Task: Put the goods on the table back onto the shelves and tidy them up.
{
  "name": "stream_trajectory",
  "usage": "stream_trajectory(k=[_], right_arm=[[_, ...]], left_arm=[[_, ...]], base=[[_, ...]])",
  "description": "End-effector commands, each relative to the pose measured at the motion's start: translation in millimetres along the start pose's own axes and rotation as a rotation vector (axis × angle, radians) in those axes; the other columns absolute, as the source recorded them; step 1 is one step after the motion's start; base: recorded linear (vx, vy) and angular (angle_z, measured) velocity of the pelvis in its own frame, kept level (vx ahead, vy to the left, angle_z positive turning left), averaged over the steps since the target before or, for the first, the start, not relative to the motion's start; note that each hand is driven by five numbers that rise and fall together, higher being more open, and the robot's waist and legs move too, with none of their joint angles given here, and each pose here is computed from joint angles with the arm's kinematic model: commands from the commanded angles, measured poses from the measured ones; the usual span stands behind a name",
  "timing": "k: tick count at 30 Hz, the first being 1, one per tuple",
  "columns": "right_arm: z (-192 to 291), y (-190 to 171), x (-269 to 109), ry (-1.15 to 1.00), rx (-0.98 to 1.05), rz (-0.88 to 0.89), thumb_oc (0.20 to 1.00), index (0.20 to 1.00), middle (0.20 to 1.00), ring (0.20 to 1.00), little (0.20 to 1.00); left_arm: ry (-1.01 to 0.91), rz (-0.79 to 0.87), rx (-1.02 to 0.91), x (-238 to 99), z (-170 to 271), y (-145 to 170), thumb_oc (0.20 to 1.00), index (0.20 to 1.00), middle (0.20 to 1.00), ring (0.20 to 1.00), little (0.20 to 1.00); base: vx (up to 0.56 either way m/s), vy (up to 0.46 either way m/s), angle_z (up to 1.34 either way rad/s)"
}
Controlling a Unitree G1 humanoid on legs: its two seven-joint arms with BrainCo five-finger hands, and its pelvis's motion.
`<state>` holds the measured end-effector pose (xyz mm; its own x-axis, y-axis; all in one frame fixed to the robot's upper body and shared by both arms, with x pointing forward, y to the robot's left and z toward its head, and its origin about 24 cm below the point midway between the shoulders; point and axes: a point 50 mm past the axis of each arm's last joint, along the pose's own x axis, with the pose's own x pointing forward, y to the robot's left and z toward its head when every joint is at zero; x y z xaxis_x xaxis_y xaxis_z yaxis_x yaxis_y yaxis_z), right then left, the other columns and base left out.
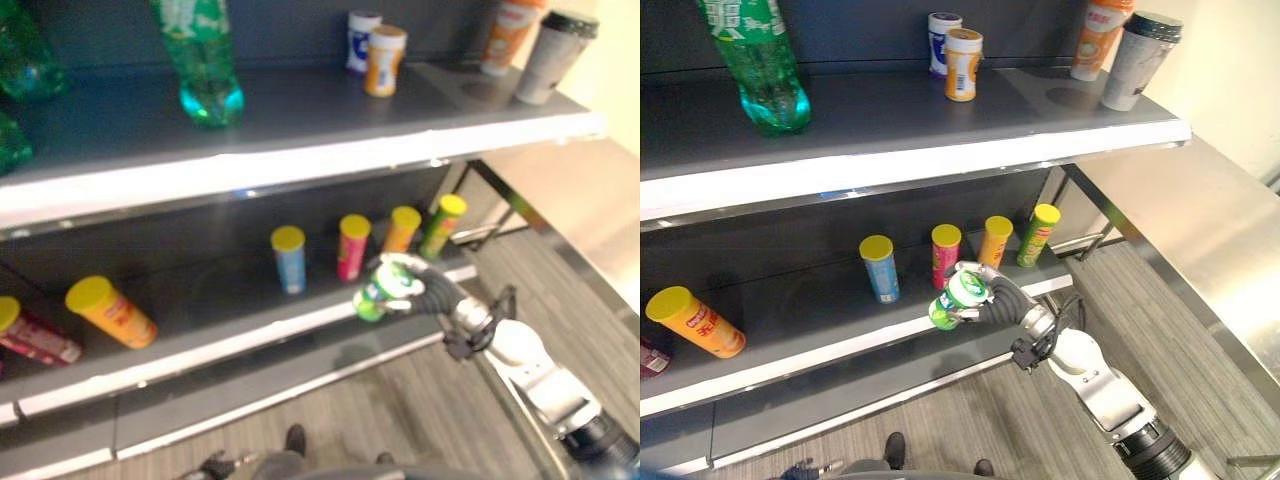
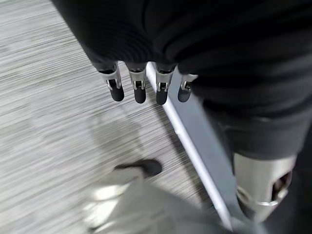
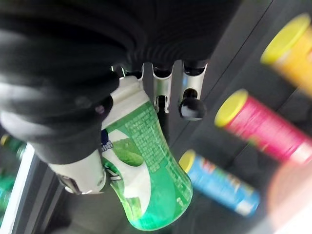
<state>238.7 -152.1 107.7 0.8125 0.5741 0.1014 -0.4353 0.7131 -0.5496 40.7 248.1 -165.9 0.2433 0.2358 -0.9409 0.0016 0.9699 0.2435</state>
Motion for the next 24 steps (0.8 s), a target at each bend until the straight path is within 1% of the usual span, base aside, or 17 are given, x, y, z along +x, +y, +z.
stream_trajectory(k=[1,3,6,7,9,10,13,15,17,18,21,24], right_arm=[[38,-24,-5,-0.186,-0.1,-0.075,0.2,0.2,0.2,0.2,0.2],[58,-31,-11,-0.272,-0.11,-0.038,0.2,0.2,0.2,0.2,0.2],[63,-33,-13,-0.289,-0.112,-0.022,0.2,0.2,0.2,0.2,0.2],[85,-42,-13,-0.368,-0.124,0.049,0.2,0.2,0.2,0.2,0.2],[85,-42,-13,-0.369,-0.124,0.05,0.2,0.2,0.2,0.2,0.2],[94,-49,-12,-0.401,-0.122,0.072,0.2,0.2,0.2,0.2,0.2],[110,-61,-3,-0.456,-0.166,0.062,0.2,0.2,0.2,0.2,0.2],[114,-63,-1,-0.469,-0.183,0.054,0.2,0.2,0.2,0.2,0.2],[124,-69,6,-0.505,-0.264,0.021,0.2,0.2,0.2,0.2,0.2],[125,-69,7,-0.506,-0.264,0.022,0.2,0.2,0.2,0.2,0.2],[135,-74,18,-0.542,-0.332,-0.011,0.2,0.2,0.2,0.2,0.2],[142,-75,28,-0.561,-0.352,-0.015,0.2,0.2,0.2,0.2,0.2]], left_arm=[[0.042,-0.023,0.042,1,-3,-4,1.0,1.0,1.0,1.0,1.0],[0.053,-0.03,0.039,0,-6,-2,1.0,1.0,1.0,1.0,1.0],[0.057,-0.036,0.047,0,-8,-2,1.0,1.0,1.0,1.0,1.0],[0.059,-0.037,0.05,0,-8,0,1.0,1.0,1.0,1.0,1.0],[0.059,-0.038,0.049,0,-8,0,1.0,1.0,1.0,1.0,1.0],[0.069,-0.039,0.042,-1,-11,1,1.0,1.0,1.0,1.0,1.0],[0.099,-0.034,0.021,-2,-20,2,1.0,1.0,1.0,1.0,1.0],[0.105,-0.031,0.016,-3,-21,2,1.0,1.0,1.0,1.0,1.0],[0.118,-0.03,0.021,-3,-24,1,1.0,1.0,1.0,1.0,1.0],[0.118,-0.03,0.019,-3,-24,0,1.0,1.0,1.0,1.0,1.0],[0.113,-0.032,0.054,-3,-23,-2,1.0,1.0,1.0,1.0,1.0],[0.106,-0.03,0.088,-2,-19,-3,1.0,1.0,1.0,1.0,1.0]], base=[[-0.01,-0.077,0.07],[-0.02,-0.068,-0.03],[-0.01,-0.032,-0.02],[-0.03,-0.057,0.04],[-0.02,-0.037,0.07],[-0.01,-0.035,0.03],[-0.01,-0.022,0.0],[0.0,0.0,0.0],[0.01,-0.011,0.05],[0.01,-0.004,0.08],[0.02,0.001,0.13],[0.02,0.01,0.14]])
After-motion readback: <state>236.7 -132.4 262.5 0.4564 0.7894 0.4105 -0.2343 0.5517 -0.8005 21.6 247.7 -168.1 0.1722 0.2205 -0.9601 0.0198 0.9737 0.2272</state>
